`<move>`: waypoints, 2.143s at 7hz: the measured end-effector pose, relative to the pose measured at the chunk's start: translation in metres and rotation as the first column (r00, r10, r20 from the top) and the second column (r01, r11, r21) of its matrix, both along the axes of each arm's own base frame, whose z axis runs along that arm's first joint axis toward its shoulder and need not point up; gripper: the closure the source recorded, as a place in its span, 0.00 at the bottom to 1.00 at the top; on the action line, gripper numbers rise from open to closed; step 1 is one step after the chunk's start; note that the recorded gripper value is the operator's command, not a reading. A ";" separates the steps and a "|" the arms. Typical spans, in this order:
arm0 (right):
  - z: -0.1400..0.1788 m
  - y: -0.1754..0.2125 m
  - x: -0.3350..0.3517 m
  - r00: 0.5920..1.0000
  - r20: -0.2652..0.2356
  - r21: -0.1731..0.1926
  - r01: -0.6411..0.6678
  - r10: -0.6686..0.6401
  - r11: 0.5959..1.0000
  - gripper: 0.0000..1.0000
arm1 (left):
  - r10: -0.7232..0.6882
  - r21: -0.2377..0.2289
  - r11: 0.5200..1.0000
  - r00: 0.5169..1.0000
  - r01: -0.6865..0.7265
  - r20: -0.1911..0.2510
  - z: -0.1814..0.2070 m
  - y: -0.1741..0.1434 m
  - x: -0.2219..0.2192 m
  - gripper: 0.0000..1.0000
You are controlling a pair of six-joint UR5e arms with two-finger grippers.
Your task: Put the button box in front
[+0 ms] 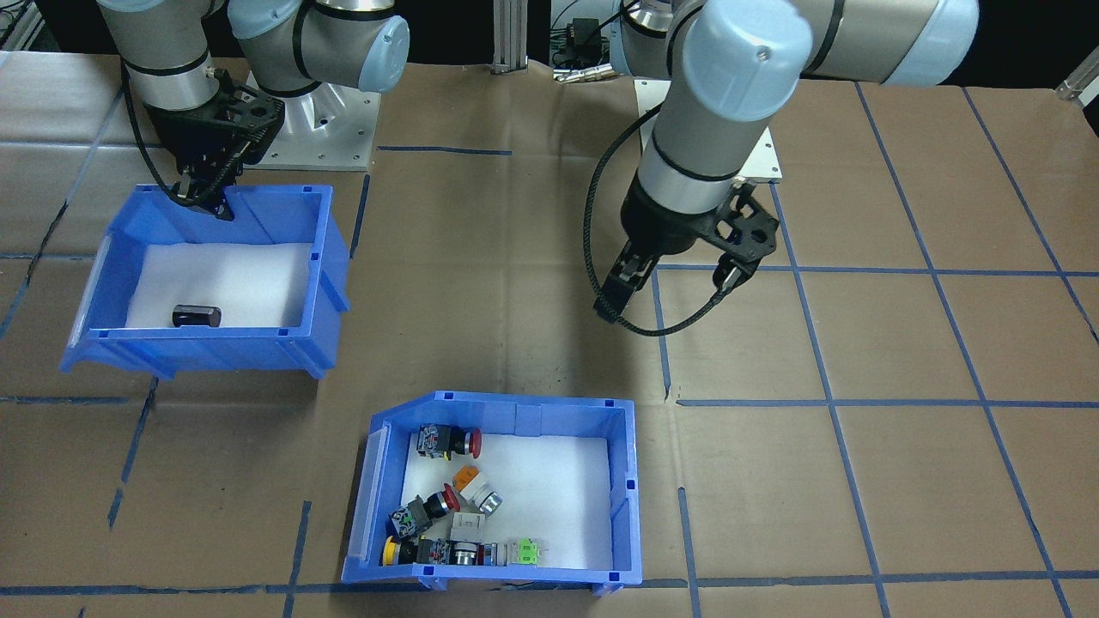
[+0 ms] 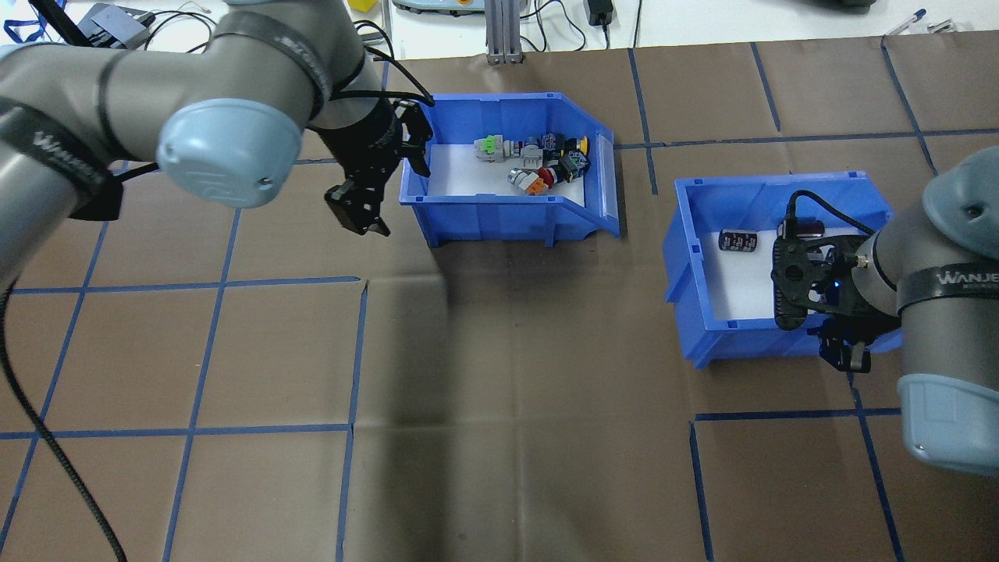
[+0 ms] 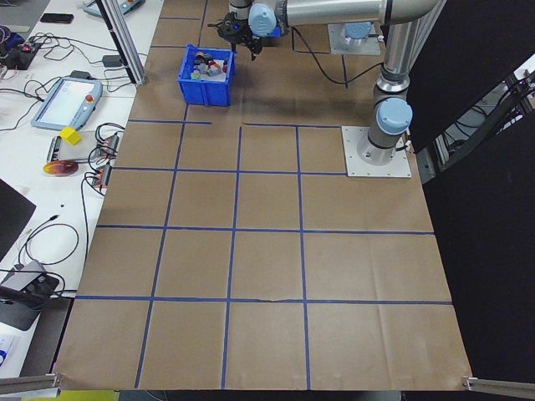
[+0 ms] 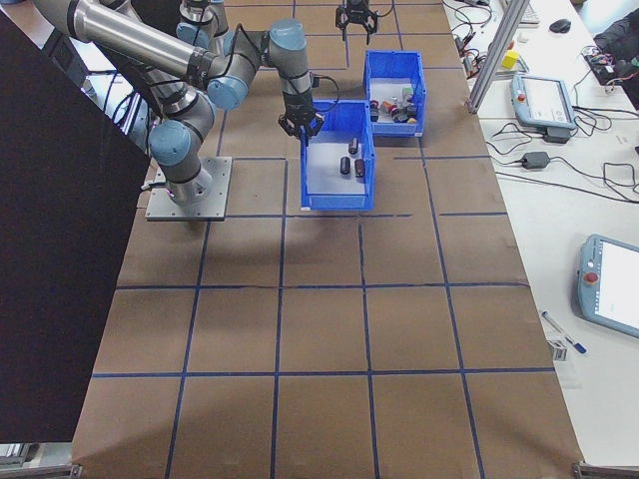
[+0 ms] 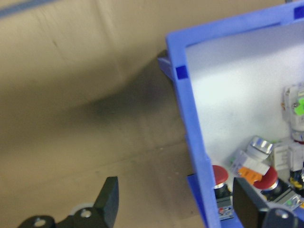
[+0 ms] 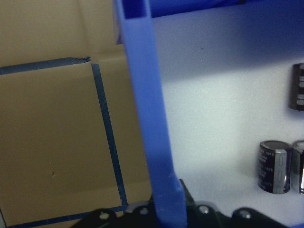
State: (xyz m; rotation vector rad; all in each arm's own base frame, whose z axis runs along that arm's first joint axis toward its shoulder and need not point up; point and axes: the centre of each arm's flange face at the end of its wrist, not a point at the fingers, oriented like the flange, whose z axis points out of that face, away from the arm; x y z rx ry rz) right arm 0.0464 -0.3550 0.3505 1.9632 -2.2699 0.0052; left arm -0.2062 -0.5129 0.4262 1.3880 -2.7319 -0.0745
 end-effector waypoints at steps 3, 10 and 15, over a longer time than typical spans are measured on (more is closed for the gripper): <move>-0.013 0.016 0.041 1.000 0.022 0.020 -0.001 0.000 1.000 0.94 | -0.472 -0.039 0.880 0.881 0.474 0.039 0.026 0.059 0.086 0.01; -0.033 0.050 0.210 0.998 0.047 -0.032 -0.046 0.048 0.998 0.93 | -0.864 -0.038 0.476 0.476 0.878 0.164 0.056 0.078 0.107 0.01; -0.063 0.048 0.281 0.999 -0.030 -0.006 -0.040 0.039 0.999 0.87 | -0.874 0.026 0.465 0.454 0.885 0.175 0.065 0.089 0.065 0.01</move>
